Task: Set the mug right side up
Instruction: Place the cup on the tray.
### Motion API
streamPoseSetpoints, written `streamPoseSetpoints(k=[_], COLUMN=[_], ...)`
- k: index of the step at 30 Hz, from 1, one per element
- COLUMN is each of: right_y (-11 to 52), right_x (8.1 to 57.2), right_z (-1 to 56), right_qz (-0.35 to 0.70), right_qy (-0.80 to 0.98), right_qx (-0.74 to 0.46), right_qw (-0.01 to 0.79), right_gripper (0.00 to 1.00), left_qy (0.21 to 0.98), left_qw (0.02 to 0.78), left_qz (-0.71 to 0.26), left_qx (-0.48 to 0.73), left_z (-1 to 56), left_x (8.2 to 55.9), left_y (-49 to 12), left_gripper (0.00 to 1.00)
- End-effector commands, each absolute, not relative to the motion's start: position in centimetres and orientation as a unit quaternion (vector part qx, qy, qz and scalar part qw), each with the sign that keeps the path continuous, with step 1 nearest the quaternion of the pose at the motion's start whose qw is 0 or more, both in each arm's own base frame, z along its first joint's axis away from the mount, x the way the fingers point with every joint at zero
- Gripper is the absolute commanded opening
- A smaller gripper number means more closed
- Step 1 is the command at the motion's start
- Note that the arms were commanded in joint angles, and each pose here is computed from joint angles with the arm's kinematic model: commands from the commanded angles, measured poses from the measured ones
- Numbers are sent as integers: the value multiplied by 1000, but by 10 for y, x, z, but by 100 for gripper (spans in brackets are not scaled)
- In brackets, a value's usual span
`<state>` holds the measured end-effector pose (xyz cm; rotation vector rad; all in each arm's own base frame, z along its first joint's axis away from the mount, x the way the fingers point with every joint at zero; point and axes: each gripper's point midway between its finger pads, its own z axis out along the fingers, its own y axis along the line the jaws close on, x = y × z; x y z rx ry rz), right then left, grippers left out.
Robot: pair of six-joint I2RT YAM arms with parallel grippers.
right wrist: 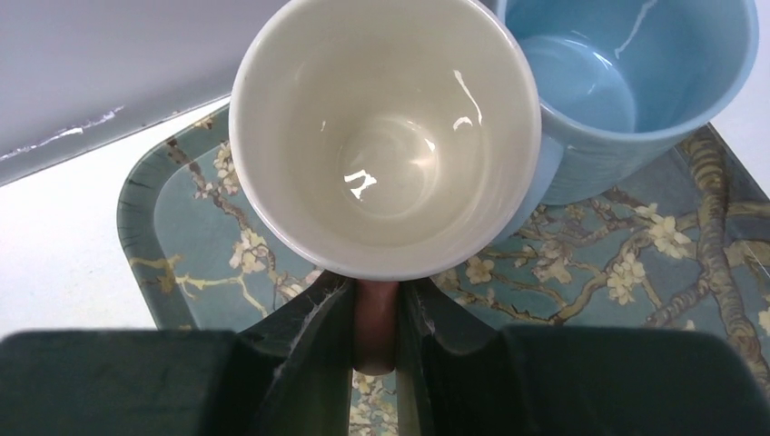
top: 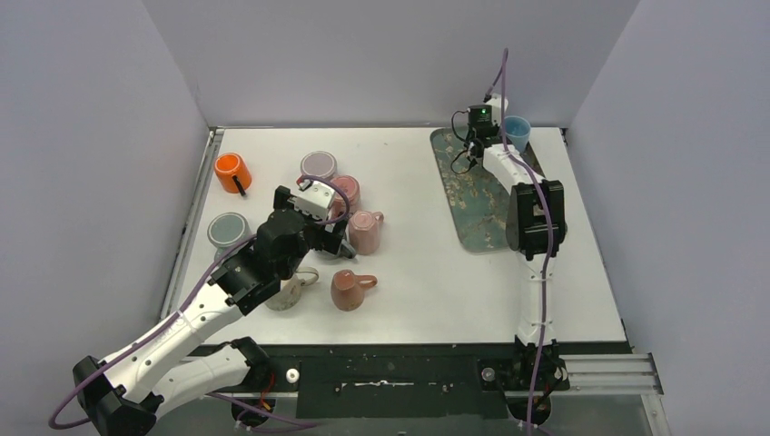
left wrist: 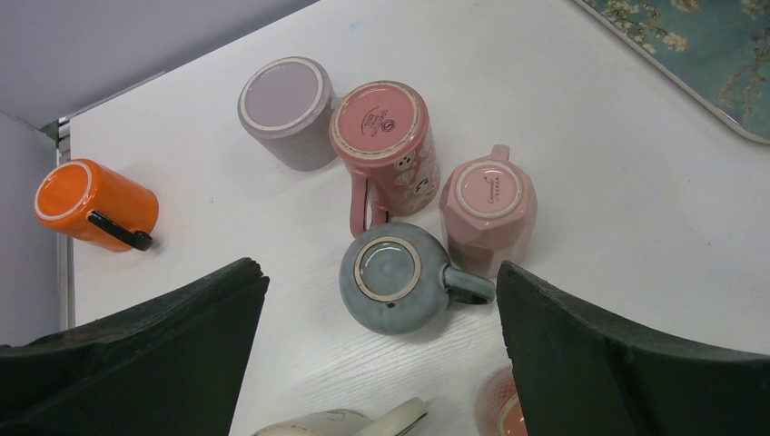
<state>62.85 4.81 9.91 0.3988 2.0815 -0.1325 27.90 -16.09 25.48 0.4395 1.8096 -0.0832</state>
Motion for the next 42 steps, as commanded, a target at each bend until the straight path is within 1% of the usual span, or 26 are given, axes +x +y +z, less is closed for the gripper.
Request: streamPoseSetpoints(k=[1, 2, 4, 12, 16, 18, 21, 28, 30, 31, 33, 35, 39, 42], right_y=[38, 37, 36, 28, 29, 32, 36, 48, 55, 57, 62, 67, 86, 109], right_x=[655, 655, 655, 659, 660, 660, 654, 628, 618, 612, 600, 586, 550, 521], right_z=[157, 156, 153, 148, 157, 167, 186, 231, 242, 248, 257, 263, 265, 277], right_qz=[-57, -59, -62, -66, -60, -53, -39, 7, 29, 38, 53, 70, 123, 192], right_qy=[808, 809, 810, 809, 807, 806, 804, 798, 797, 797, 798, 800, 806, 791], right_qx=[194, 194, 195, 190, 186, 182, 174, 154, 146, 141, 132, 123, 85, 39], right_qw=[553, 552, 550, 552, 557, 561, 567, 582, 586, 586, 585, 583, 573, 579], right_gripper=[11, 16, 21, 23, 25, 27, 33, 46, 53, 59, 67, 73, 80, 79], left_qy=[760, 760, 760, 761, 761, 763, 766, 788, 797, 802, 812, 823, 833, 836], left_qw=[623, 623, 623, 622, 621, 618, 614, 586, 574, 566, 554, 538, 516, 498], left_qz=[-42, -42, -42, -42, -41, -41, -42, -44, -55, -57, -65, -79, -124, -150], left_qx=[179, 180, 180, 182, 182, 184, 185, 185, 179, 180, 171, 165, 158, 176], left_z=[274, 274, 274, 273, 272, 270, 268, 258, 256, 255, 260, 258, 257, 252], left_x=[283, 283, 284, 284, 284, 285, 286, 289, 288, 288, 288, 285, 275, 266], left_y=[-161, -161, -162, -162, -163, -164, -166, -172, -177, -179, -182, -186, -198, -206], left_gripper=[97, 97, 97, 97, 97, 97, 97, 97, 97, 97, 97, 97, 97, 96])
